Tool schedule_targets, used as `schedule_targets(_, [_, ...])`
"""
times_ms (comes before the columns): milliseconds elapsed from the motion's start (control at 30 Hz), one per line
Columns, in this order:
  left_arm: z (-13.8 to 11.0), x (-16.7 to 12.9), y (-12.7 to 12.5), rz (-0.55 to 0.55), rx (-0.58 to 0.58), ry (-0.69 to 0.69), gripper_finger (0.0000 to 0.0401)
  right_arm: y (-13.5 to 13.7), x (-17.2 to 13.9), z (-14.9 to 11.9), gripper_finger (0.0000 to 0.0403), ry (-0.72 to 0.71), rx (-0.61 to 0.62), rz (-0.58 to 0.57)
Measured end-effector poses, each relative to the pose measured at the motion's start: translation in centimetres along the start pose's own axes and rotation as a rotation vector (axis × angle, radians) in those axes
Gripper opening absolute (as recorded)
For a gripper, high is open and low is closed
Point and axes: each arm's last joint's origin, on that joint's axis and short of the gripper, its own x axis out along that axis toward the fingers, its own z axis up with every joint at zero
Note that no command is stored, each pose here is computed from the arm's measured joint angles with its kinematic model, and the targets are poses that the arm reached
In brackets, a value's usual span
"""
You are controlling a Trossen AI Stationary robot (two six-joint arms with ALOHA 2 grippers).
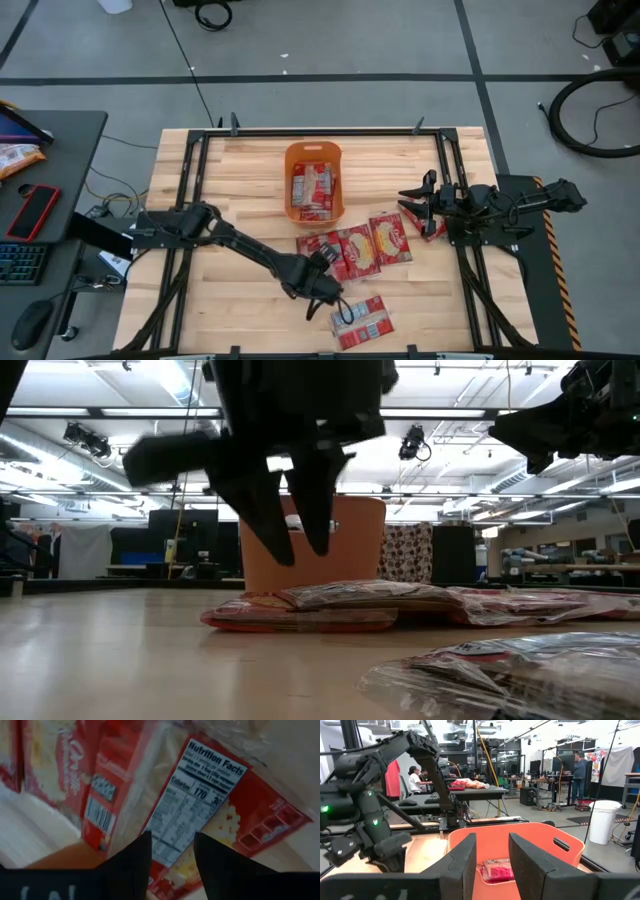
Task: Sort popcorn bags into baskets
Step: Put the popcorn bag into the orange bin
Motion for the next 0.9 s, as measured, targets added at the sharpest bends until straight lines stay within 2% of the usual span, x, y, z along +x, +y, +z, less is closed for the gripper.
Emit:
schedule_targets(200, [0.2,1.5,-0.7,0.007,0.029,0.054,0.0169,0.0,0.0,0.0,0.0119,0.000,0.000,0.000])
schedule_targets(467, [-0.2,3.0,-0.8,-0.035,0.040,0.109,0.0165,0.0,0.0,0.0,0.0119,0.003,-0.001,0.000])
schedule_targets(600, [-0.1,3.3,-0.9,-0.044,0.040,0.108,0.0126,0.0,0.0,0.0,0.0119,0.000,0.000,0.001])
schedule_targets(800, [0.0,3.5,-0.9,-0.035,0.008,0.103,0.0018,0.0,0.0,0.0,0.0119,0.000,0.000,-0.001])
schedule_targets(900, [0.0,3.4,-0.9,-0.030,-0.049,0.102,0.0011,0.0,0.0,0.0,0.0119,0.002,0.000,-0.001])
